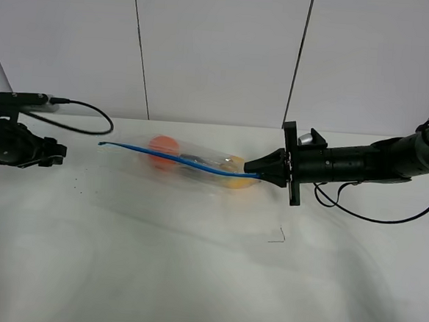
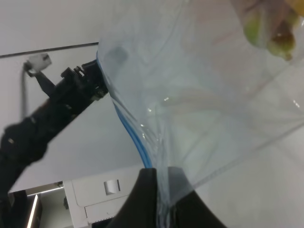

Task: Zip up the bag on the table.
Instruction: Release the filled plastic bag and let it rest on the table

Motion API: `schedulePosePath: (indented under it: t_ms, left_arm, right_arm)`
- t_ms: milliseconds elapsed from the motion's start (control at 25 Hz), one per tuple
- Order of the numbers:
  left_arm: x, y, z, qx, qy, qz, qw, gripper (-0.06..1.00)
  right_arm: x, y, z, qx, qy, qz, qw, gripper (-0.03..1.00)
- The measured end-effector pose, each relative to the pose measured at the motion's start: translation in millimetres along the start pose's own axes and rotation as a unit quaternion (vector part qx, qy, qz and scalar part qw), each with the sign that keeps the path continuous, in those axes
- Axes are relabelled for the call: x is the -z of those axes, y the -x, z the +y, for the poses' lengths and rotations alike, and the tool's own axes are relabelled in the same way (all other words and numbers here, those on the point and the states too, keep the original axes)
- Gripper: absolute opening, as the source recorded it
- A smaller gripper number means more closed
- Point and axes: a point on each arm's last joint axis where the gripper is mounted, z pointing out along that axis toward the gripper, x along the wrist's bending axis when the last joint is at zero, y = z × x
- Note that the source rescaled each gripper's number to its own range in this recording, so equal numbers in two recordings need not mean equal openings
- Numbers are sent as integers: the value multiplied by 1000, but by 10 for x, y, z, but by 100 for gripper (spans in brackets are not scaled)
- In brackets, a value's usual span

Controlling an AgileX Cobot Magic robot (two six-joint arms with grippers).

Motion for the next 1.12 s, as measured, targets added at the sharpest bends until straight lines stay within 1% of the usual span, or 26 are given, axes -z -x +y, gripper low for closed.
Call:
schedulePosePath:
  t_ms: [40,80,160,240,280,360,440,520,640,760,840,960,1040,1080,1120]
  left_arm:
    - [30,-17,50,4,-21,-24,999,84]
    - [68,1,83,3,-50,-56,997,84]
    - [148,59,121,-4,-104,-111,988,83]
    - [216,78,184,-1,-132,-132,982,83]
    - [237,74,199,5,-144,-132,981,83]
    - [268,42,242,20,-158,-116,980,83]
    - [291,21,237,23,-180,-102,978,84]
    - [311,34,210,15,-206,-89,974,88]
    - [328,123,172,4,-240,-66,968,97]
    - [346,224,179,3,-249,-43,967,100]
    - [356,270,181,6,-256,-34,966,100]
    - [380,273,187,11,-268,-29,963,100]
    - [414,273,173,12,-290,-29,956,100]
    - [438,276,154,13,-308,-31,951,100]
    - [470,280,122,13,-331,-34,943,100]
  right_arm:
    - [0,0,0,0,0,0,1000,0]
    - [0,0,0,0,0,0,1000,0]
    - [0,0,0,0,0,0,1000,0]
    - [0,0,0,0,0,0,1000,0]
    - [0,0,0,0,0,0,1000,0]
    - [0,0,0,0,0,0,1000,0]
    - [0,0,0,0,0,0,1000,0]
    - [0,0,0,0,0,0,1000,0]
    - [0,0,0,0,0,0,1000,0]
    - [0,0,0,0,0,0,1000,0]
    - [0,0,0,0,0,0,1000,0]
    - [0,1,-1,0,-1,-1,1000,0]
    - [0,2,-3,1,-2,-1,1000,0]
    - [0,3,-4,1,-2,-2,1000,0]
    - [0,4,-4,1,-2,-2,1000,0]
